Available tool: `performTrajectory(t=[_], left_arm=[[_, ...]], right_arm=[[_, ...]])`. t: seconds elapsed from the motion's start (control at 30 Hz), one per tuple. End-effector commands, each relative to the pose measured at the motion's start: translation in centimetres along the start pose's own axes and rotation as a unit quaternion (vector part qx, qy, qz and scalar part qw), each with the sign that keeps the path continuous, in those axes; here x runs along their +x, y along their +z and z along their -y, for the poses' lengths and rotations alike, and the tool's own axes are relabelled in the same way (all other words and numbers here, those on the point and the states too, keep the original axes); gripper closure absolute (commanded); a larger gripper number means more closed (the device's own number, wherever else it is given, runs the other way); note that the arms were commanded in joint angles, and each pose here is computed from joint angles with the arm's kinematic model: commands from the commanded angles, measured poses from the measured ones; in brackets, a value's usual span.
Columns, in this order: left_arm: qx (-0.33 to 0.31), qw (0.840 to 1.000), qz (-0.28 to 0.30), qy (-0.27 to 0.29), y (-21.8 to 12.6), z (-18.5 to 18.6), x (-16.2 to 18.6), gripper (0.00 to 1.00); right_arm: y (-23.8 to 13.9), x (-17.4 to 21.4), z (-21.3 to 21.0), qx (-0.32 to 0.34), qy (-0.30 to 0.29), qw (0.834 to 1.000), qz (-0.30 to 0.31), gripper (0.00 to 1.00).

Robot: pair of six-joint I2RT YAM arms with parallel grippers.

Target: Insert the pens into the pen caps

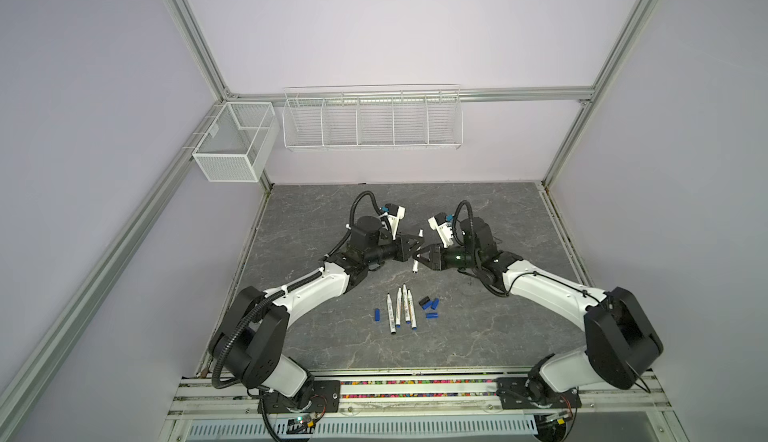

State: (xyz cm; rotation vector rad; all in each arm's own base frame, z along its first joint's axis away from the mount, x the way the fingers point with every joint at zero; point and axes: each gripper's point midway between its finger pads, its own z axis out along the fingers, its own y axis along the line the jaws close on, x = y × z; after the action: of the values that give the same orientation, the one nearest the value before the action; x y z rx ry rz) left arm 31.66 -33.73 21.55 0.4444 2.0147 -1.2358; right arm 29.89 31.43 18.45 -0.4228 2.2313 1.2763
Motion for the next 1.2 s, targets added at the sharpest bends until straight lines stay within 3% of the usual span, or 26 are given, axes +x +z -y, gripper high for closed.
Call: performTrajectory(t=[0.0, 0.07, 0.23, 0.47, 0.63, 0.87, 1.17], left_arm=[[0.020, 0.999, -0.019, 0.016, -1.1, 1.6, 0.6, 0.81], [0.005, 0.999, -0.026, 0.028, -2.1, 1.2, 0.9, 0.66], [-0.041, 0.995, -0.058, 0.064, -4.5, -0.3, 2.6, 0.49], [-0.012, 0.990, -0.113, 0.081, -4.1, 0.9, 5.6, 0.36], [0.003, 0.989, -0.116, 0.093, -2.6, 2.0, 5.6, 0.37], [0.019, 0.990, -0.105, 0.089, -1.0, 2.3, 4.6, 0.57], [0.034, 0.993, -0.076, 0.083, 0.3, 2.9, 2.9, 0.62]], right_arm=[[0.1, -1.1, -0.5, -0.006, -0.013, 1.000, 0.022, 0.85], [-0.5, -1.5, -0.1, -0.001, -0.008, 0.999, 0.034, 0.87], [-2.1, -2.5, 0.8, 0.008, 0.005, 0.998, 0.064, 0.90], [-2.9, -3.2, -0.4, -0.009, -0.006, 0.998, 0.066, 0.91], [-3.3, -3.3, -1.0, -0.017, -0.005, 0.997, 0.069, 0.90], [-3.4, -3.2, -1.1, -0.017, -0.003, 0.998, 0.066, 0.90], [-3.4, -2.8, -1.0, -0.018, -0.001, 0.998, 0.066, 0.90]])
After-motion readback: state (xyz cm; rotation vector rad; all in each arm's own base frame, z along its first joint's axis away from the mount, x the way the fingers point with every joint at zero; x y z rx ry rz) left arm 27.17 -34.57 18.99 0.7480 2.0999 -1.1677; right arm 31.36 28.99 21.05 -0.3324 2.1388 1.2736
